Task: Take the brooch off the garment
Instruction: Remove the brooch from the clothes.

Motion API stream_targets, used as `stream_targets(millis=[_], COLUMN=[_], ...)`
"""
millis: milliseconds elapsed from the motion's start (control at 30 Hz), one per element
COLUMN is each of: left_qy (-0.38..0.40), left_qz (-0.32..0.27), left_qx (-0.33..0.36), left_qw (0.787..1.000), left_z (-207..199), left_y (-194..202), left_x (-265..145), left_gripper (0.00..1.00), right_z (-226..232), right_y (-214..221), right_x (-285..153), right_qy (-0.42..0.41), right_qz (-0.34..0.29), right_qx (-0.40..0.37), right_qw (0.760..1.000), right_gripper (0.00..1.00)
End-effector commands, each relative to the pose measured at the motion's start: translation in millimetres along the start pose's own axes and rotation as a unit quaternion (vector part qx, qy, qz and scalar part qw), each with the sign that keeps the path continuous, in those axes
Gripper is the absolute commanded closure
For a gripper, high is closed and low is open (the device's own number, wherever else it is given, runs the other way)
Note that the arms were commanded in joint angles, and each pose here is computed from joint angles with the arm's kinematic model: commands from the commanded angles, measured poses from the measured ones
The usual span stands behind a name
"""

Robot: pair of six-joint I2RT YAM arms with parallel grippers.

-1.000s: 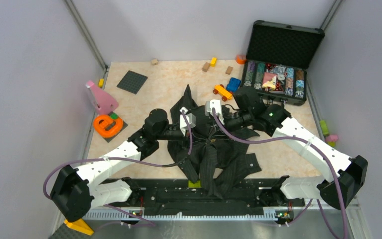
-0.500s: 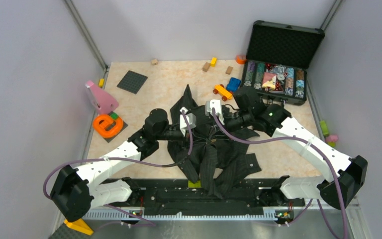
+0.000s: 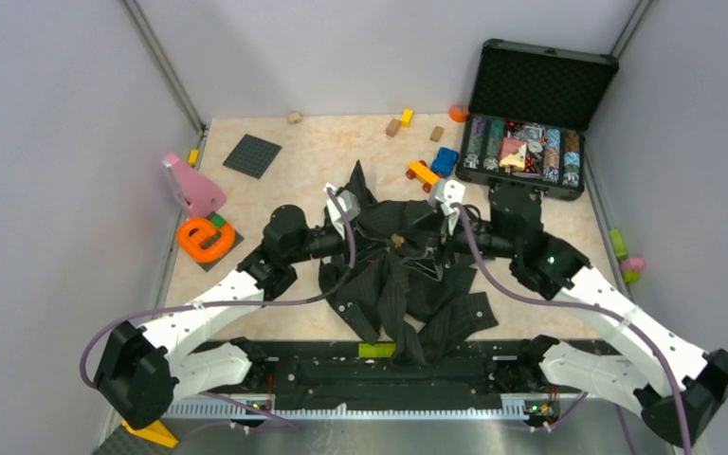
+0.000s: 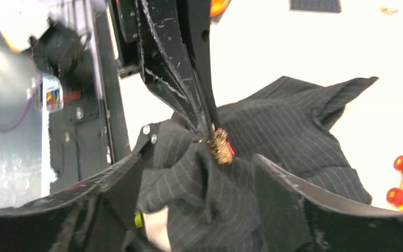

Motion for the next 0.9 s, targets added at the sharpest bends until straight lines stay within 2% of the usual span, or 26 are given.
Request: stream_targets(millis=[0,133,233,300,400,500,567,667,733,867], left_qy=[-0.083,-0.114,-0.086,-0.083,-0.118,-0.104,-0.119,-0.194,-0.217,-0.166], left_qz=[-0.101,-0.187,-0.216,-0.223,-0.223,-0.256,-0.282,-0.318,-0.328,-0.32], left_qx=[-0.038,-0.063,-0.067,-0.08,-0.133,-0.091,-0.081,-0.136,-0.153,-0.121], left_qw=[0.991,0.974,0.97,0.968,0.958,0.957,0.948,0.918,0.906,0.925], left_z=[16,18,10,10,22,14,15,32,41,31], left_y=[-46,-68,-88,-99,-108,-121,-128,-129,-130,-127], left_x=[-10,-23,-25,-25,-25,-32,-41,-61,-71,-71], left_gripper=[1.0,1.0,1.0,1.0,1.0,1.0,1.0,1.0,1.0,1.0], right_z=[-10,4,5,1,-4,-3,-7,-12,-15,-16], right_y=[-25,-33,-39,-44,-56,-72,-78,-85,-90,-96], right_x=[-12,-30,-33,-33,-34,-34,-29,-21,-17,4], right_qy=[0.076,0.058,0.055,0.063,0.064,0.046,0.043,0.039,0.034,0.002], right_qz=[-0.165,-0.285,-0.303,-0.315,-0.35,-0.383,-0.38,-0.384,-0.393,-0.358], right_qx=[0.089,0.099,0.102,0.119,0.138,0.146,0.149,0.157,0.157,0.155], right_qw=[0.979,0.952,0.946,0.939,0.924,0.911,0.912,0.909,0.906,0.921], right_gripper=[0.16,0.13,0.16,0.25,0.39,0.42,0.45,0.46,0.47,0.47])
Point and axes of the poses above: each gripper's point midway between its finger pads, its own x axis out along the fingers, its own z axis along the line the jaws close on, y = z × x, the point moved 3 cm from there along -x, back along the fingers, and after that the axes turned 5 degrees about x, right-handed, at the moved point
